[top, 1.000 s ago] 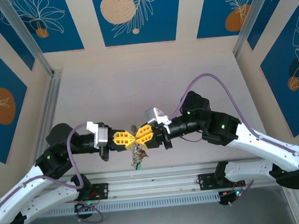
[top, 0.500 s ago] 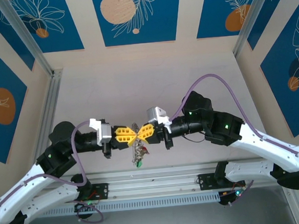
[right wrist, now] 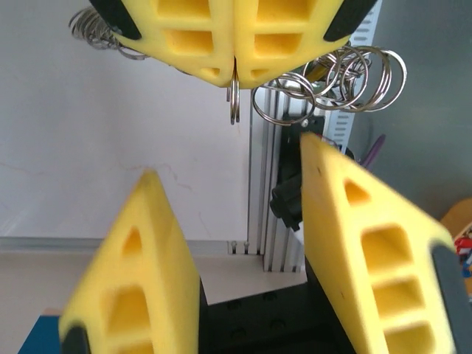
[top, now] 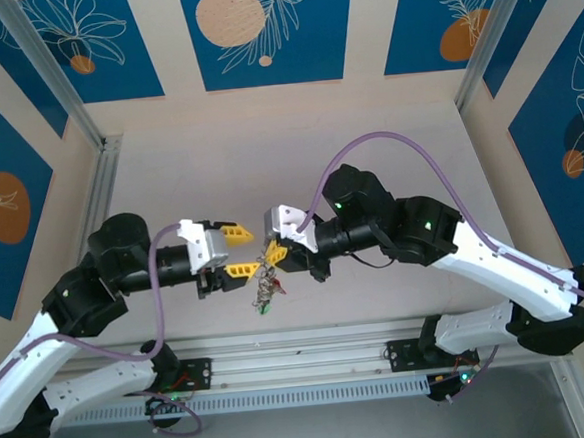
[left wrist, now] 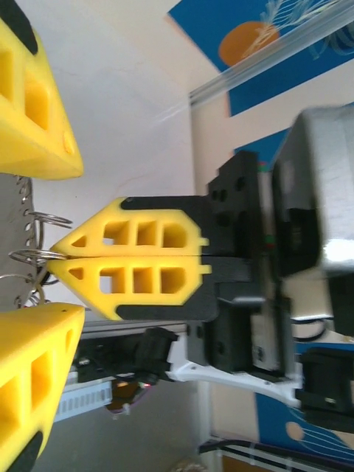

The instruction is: Put the keys on the keyring

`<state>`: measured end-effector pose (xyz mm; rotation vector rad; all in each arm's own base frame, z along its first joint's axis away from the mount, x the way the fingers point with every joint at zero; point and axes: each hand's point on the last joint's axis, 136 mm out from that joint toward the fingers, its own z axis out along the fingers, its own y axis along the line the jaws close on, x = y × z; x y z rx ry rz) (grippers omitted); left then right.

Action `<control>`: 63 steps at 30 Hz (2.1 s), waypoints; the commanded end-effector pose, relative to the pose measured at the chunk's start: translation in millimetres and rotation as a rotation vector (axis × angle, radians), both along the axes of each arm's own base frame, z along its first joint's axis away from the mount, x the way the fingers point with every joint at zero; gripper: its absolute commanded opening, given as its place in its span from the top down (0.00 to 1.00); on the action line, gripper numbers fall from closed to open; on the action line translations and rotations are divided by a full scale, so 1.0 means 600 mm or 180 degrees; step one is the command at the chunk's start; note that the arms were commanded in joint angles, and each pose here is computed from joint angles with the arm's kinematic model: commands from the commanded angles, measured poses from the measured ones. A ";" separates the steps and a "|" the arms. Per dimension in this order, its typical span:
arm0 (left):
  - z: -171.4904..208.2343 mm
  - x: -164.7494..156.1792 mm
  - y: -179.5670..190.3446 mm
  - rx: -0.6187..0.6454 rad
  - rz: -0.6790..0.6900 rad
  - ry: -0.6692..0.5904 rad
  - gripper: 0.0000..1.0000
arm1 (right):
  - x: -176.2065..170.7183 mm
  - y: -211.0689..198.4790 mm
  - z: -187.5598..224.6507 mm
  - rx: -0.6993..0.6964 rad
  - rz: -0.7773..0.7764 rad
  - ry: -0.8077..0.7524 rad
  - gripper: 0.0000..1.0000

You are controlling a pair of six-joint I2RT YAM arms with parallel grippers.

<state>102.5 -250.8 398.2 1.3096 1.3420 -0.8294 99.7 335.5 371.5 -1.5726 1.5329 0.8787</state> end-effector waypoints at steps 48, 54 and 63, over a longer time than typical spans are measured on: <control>-0.001 -0.032 0.002 -0.0429 -0.0245 -0.0016 1.00 | -0.016 -0.054 0.028 0.0589 0.0041 0.0708 0.57; 0.016 -0.041 -0.003 -0.0692 -0.0366 -0.0001 1.00 | -0.032 -0.046 0.018 0.0604 0.0253 0.0987 0.65; 0.019 -0.048 -0.002 -0.0918 -0.0430 0.0036 1.00 | -0.040 -0.036 0.013 0.0626 0.0317 0.1041 0.73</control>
